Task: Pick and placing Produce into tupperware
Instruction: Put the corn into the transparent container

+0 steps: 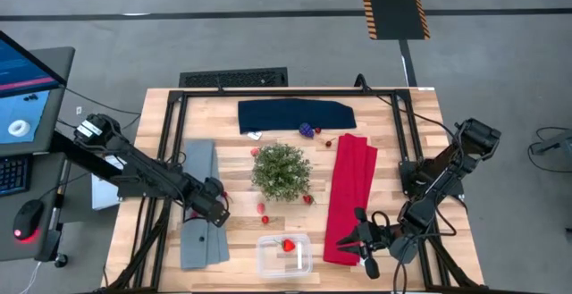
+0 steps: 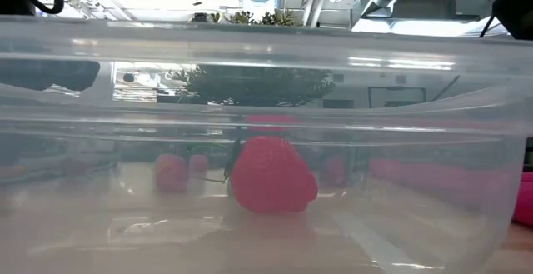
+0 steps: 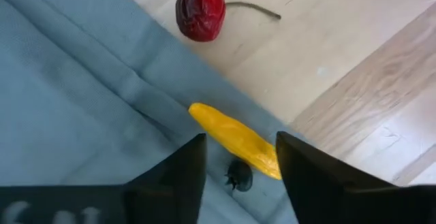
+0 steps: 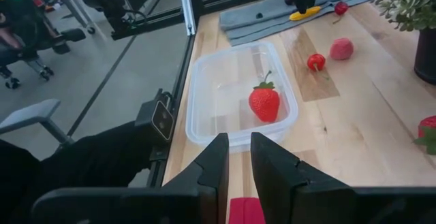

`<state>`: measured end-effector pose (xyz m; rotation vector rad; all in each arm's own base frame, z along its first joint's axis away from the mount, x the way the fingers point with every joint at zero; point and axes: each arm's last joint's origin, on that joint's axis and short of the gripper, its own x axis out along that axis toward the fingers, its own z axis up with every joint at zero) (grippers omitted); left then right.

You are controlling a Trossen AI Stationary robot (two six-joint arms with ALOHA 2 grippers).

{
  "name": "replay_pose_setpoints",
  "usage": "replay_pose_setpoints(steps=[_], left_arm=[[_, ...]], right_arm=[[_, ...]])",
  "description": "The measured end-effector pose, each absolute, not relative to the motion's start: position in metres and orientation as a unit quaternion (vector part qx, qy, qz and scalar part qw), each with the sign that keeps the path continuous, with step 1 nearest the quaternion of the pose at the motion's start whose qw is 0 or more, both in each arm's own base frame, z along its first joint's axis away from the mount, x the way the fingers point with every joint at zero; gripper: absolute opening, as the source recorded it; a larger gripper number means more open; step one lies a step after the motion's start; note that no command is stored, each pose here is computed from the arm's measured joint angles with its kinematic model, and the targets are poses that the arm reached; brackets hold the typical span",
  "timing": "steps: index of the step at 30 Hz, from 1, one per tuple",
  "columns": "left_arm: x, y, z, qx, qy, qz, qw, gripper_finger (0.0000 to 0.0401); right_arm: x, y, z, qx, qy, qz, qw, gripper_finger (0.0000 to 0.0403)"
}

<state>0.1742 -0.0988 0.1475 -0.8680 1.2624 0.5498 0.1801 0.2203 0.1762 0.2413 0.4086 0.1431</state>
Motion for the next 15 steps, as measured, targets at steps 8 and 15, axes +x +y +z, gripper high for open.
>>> replay_pose_setpoints(steps=[8, 15], left_arm=[[0.1739, -0.0988, 0.1476, -0.392, 0.564, 0.249, 0.683, 0.0080], [0.1742, -0.0989, 0.1476, -0.384, 0.566, 0.241, 0.689, 0.0053]], right_arm=[[0.1800, 0.2202, 0.1762, 0.119, 0.202, 0.071, 0.969, 0.0085], [0.1800, 0.2202, 0.1762, 0.119, 0.202, 0.071, 0.969, 0.0085]])
